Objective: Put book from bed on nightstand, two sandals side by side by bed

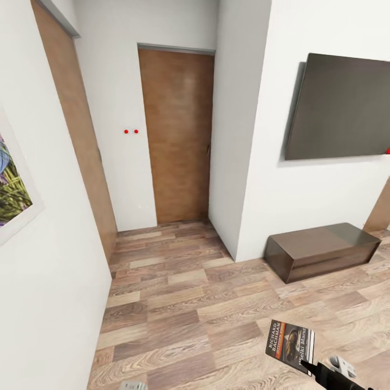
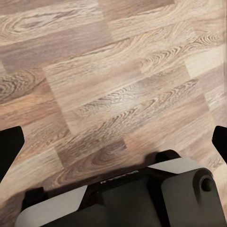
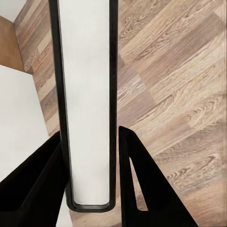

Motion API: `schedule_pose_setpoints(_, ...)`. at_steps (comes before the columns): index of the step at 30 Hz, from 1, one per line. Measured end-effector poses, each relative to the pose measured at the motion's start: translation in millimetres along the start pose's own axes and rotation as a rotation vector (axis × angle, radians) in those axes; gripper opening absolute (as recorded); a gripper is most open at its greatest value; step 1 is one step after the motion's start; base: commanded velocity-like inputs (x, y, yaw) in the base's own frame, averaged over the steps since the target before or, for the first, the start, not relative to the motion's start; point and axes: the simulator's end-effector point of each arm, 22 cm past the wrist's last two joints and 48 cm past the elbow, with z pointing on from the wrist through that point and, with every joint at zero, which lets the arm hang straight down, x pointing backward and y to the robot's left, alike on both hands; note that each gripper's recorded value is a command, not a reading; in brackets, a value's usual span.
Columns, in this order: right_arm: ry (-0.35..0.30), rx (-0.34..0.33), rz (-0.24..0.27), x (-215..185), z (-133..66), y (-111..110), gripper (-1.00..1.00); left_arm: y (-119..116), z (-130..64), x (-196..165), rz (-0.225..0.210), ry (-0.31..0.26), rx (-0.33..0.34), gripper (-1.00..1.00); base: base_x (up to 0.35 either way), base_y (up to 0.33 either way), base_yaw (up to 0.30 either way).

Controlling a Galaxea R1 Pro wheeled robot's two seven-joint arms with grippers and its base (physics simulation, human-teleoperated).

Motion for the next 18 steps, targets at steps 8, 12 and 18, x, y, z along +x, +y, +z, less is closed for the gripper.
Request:
schedule_pose_setpoints(8,0.001,0.001,-0.001,0.3,0.0,-0.2,-1.0,0.1,0.0,0.0,0.0,0.0,0.0,1.0,0.0,0.0,-0.263)
schedule_pose_setpoints(12,0.002,0.001,-0.002,0.6,0.0,-0.3,-1.0,0.1,0.0,0.0,0.0,0.0,0.0,1.0,0.0,0.0,-0.257)
schedule_pose_setpoints(18,0.002,0.001,-0.002,0.2,0.1,-0.1,-1.0,0.1,0.0,0.0,0.0,0.0,0.0,1.0,0.0,0.0,-0.256)
